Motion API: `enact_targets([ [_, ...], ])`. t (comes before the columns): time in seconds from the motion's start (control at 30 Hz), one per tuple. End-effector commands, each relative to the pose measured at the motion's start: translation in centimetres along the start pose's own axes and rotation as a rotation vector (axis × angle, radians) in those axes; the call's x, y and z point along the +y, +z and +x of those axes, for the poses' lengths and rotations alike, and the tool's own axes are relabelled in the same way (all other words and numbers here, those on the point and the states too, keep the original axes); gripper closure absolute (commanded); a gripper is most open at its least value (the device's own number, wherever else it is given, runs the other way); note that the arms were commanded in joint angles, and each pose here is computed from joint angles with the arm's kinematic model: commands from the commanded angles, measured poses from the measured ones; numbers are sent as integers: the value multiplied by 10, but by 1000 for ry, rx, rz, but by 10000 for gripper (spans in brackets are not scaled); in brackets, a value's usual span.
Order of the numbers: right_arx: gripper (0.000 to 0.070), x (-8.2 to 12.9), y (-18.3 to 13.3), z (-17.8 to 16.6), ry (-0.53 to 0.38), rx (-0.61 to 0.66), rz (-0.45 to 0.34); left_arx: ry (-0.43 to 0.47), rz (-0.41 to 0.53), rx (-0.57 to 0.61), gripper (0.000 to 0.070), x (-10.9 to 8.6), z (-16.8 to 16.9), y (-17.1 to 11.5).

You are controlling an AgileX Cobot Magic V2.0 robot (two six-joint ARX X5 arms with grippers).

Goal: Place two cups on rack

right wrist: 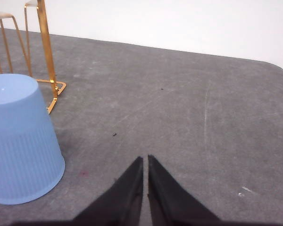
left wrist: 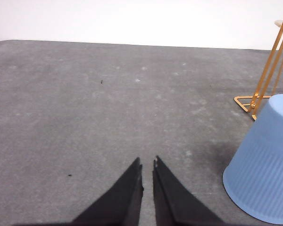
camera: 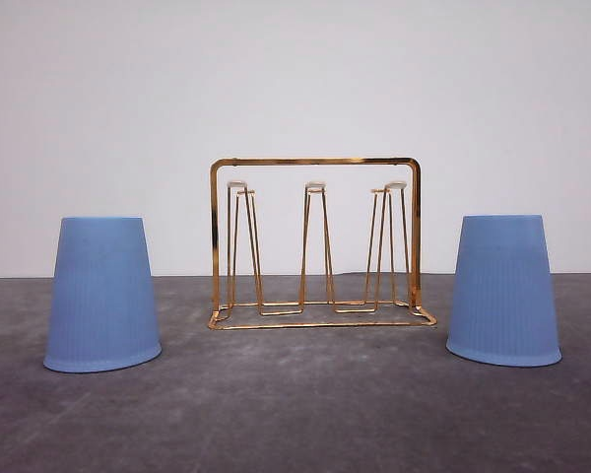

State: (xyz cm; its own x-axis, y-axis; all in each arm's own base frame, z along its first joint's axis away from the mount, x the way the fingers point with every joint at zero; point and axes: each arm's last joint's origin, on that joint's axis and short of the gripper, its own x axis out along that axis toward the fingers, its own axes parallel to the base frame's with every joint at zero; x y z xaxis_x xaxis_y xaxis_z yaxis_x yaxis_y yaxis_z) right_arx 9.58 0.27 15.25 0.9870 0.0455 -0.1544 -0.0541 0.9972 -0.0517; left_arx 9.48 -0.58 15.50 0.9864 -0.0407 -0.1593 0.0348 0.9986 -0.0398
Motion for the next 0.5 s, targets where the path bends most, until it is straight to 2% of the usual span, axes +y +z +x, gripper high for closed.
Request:
enact_targets([
  [0.0,684,0,0,0,1,-10,3,1,0,18,678,0,1,-5],
  [0.47,684,0,0,0,1,-10,3,1,0,18,678,0,1,-5],
])
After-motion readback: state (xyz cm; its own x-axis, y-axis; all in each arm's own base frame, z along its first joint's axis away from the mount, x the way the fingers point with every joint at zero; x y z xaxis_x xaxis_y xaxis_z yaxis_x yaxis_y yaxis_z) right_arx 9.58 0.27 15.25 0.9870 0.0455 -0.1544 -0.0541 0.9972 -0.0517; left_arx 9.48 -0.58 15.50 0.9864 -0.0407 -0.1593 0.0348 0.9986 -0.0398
